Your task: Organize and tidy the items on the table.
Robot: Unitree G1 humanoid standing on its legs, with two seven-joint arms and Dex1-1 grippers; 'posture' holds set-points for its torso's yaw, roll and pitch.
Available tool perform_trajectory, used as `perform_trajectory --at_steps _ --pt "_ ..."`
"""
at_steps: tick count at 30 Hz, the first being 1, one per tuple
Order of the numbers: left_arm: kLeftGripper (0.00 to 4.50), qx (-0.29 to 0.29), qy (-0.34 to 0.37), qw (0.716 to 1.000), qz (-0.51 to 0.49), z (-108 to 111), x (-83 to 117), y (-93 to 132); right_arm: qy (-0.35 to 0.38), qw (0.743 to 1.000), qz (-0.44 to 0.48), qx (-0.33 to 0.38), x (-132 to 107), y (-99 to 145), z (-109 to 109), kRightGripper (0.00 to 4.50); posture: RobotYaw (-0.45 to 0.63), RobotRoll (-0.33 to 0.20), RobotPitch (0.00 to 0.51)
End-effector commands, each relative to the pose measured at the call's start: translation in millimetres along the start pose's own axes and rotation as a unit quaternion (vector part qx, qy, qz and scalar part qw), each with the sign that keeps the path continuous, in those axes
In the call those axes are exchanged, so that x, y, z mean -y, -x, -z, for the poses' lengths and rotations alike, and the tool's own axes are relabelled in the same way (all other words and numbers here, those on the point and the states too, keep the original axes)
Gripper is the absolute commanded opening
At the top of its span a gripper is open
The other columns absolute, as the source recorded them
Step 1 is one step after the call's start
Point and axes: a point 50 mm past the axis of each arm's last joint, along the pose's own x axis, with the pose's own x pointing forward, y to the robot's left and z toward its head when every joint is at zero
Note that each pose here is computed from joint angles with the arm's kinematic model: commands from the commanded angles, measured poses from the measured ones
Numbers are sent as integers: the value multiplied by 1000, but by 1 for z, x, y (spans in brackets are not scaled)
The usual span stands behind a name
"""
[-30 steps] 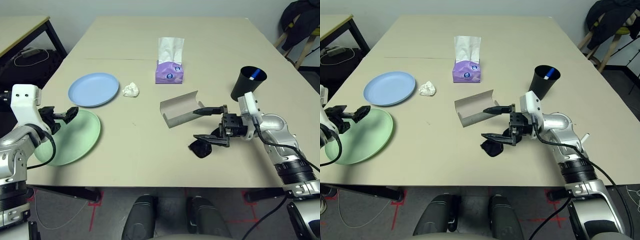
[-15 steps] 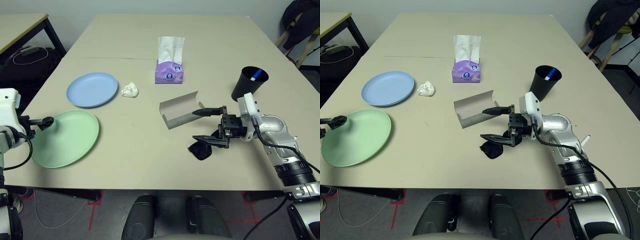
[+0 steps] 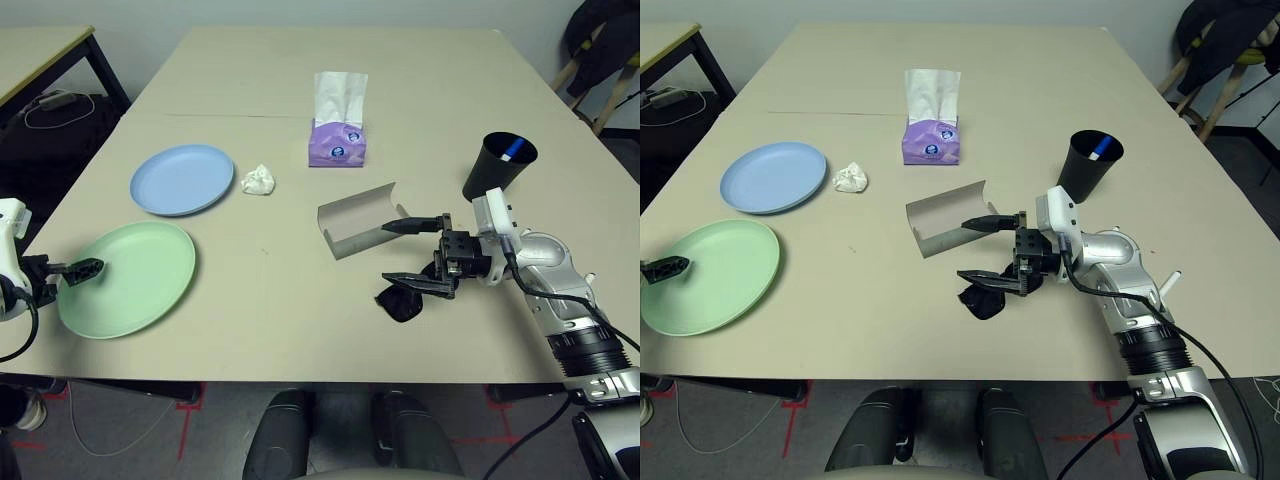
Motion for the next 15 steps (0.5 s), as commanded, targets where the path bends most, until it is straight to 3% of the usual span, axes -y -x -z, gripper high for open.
perform_trajectory --at_steps 1,11,15 --pt "3911 -10 9 1000 -10 4 -4 3 3 1000 -9 2 -2 -3 -2 4500 137 0 107" --pt "22 -9 13 1000 2 4 1 1 6 1000 -6 -3 -3 -2 -1 4500 130 0 102" --pt "22 -5 27 1000 8 8 3 0 7 1000 -6 -4 -2 -3 -1 4500 129 0 100"
